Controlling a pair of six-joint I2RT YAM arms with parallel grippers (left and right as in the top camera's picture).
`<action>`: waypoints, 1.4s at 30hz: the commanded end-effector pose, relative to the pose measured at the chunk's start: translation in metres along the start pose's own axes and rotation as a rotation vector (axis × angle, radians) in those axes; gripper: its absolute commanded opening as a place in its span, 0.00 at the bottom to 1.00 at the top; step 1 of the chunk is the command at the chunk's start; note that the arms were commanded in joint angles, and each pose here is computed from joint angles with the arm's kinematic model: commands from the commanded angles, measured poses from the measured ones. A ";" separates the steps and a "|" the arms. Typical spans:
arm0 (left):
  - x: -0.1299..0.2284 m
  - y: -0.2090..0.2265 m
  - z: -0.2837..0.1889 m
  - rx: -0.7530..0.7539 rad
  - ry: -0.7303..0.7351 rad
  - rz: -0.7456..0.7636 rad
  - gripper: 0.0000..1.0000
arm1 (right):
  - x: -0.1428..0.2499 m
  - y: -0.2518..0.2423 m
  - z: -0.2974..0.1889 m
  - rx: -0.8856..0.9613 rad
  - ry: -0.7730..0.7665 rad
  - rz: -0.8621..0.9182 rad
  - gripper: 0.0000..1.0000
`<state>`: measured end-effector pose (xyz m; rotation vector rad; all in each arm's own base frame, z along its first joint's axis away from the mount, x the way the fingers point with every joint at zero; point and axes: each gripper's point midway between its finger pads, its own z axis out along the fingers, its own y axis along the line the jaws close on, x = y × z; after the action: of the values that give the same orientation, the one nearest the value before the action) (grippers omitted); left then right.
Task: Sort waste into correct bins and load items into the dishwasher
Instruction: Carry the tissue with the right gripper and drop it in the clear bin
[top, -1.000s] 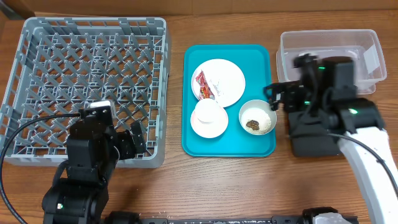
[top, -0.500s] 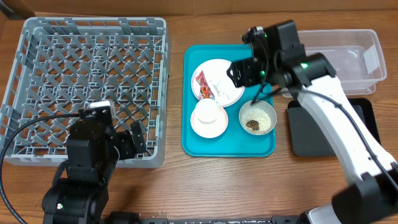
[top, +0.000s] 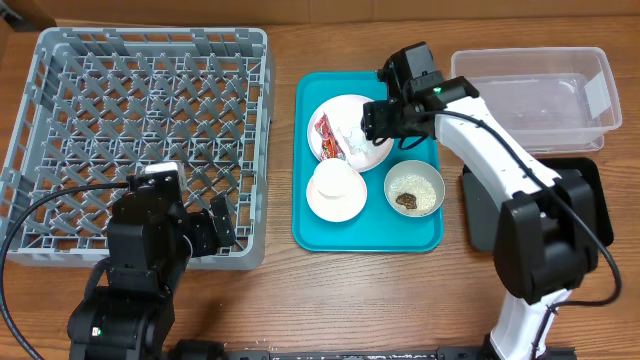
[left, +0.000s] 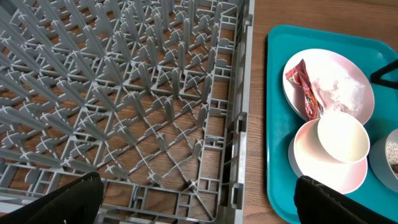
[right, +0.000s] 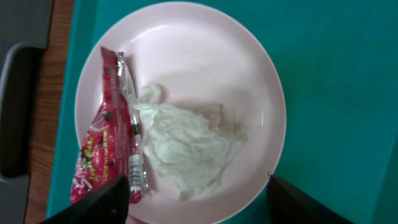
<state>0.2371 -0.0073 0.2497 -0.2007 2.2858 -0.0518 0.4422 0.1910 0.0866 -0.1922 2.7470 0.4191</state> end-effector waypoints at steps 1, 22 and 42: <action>-0.008 -0.004 -0.007 0.018 -0.023 -0.014 1.00 | 0.007 0.001 0.022 0.018 0.034 0.030 0.72; -0.008 -0.004 -0.007 0.018 -0.023 -0.014 1.00 | 0.002 0.008 0.017 0.052 0.025 0.034 0.04; -0.008 -0.004 -0.007 0.018 -0.023 -0.014 1.00 | -0.079 -0.199 -0.168 0.376 -0.378 0.397 0.04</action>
<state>0.2362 -0.0077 0.2487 -0.1994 2.2919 -0.0536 0.4992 -0.0073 0.2219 0.3911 2.4212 0.0891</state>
